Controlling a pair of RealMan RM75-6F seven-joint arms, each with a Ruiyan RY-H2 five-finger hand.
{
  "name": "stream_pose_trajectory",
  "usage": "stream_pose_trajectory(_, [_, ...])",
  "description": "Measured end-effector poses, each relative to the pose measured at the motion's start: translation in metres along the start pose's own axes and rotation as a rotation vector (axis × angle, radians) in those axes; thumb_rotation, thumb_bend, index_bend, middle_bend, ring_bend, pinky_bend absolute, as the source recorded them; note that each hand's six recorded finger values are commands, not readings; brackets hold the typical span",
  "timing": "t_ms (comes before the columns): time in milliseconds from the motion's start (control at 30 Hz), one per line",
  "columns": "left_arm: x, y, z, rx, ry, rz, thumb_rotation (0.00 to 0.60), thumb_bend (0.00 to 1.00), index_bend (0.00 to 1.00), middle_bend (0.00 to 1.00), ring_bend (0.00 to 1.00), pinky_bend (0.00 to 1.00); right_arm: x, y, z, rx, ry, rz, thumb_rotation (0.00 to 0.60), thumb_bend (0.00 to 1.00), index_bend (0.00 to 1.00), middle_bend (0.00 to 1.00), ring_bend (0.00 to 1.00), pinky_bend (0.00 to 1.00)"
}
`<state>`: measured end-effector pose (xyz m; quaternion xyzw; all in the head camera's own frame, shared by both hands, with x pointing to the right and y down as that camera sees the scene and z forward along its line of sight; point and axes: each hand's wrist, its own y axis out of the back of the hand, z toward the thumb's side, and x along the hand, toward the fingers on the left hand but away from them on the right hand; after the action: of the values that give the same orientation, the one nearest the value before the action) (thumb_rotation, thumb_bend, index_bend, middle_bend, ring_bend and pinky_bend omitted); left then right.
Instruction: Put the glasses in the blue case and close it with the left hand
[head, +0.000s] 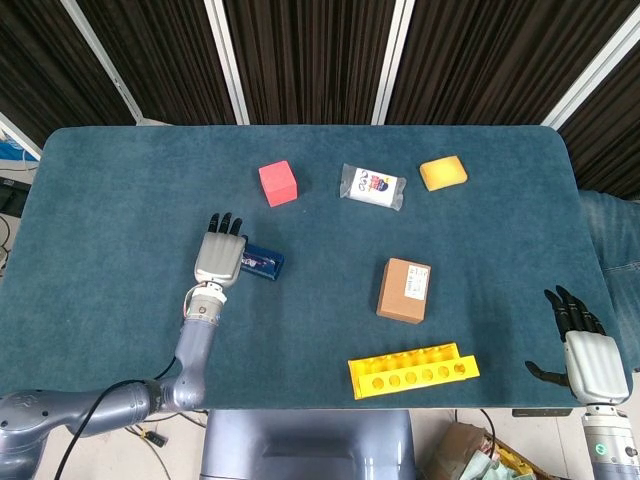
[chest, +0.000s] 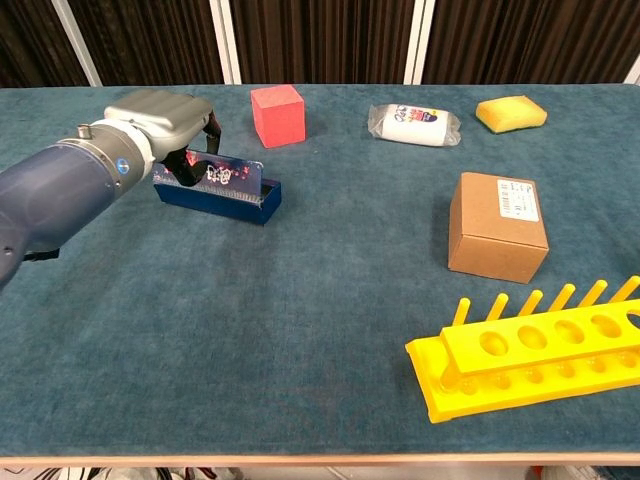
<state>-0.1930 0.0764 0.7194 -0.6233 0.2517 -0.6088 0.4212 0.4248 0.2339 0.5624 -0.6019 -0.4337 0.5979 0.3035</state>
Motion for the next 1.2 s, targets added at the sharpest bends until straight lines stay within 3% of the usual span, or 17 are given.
stream_pose_trajectory(767, [0.023,-0.006,0.011,0.013,0.043,0.008,0.600,0.51,0.54,0.17,0.05,0.08,0.000,-0.001,0.000,0.001,-0.007,0.005,0.600,0.11,0.00,0.00,0.09,0.19])
stream_pose_trajectory(867, [0.024,-0.007,0.012,0.014,0.046,0.011,0.600,0.50,0.46,0.16,0.05,0.08,0.000,-0.001,-0.001,0.001,-0.009,0.005,0.600,0.11,0.00,0.00,0.09,0.19])
stream_pose_trajectory(1033, [0.027,-0.010,0.013,0.025,0.051,0.013,0.600,0.50,0.12,0.14,0.05,0.08,0.000,0.000,-0.001,0.000,-0.012,0.006,0.600,0.11,0.00,0.00,0.09,0.19])
stream_pose_trajectory(1133, [0.028,-0.012,0.012,0.036,0.056,0.012,0.600,0.50,0.02,0.11,0.05,0.08,0.000,-0.001,-0.001,-0.002,-0.013,0.007,0.600,0.11,0.00,0.00,0.09,0.19])
stream_pose_trajectory(1200, [0.029,-0.013,0.012,0.042,0.059,0.011,0.600,0.49,0.00,0.10,0.04,0.07,0.000,-0.001,-0.001,-0.003,-0.014,0.008,0.600,0.11,0.00,0.00,0.09,0.19])
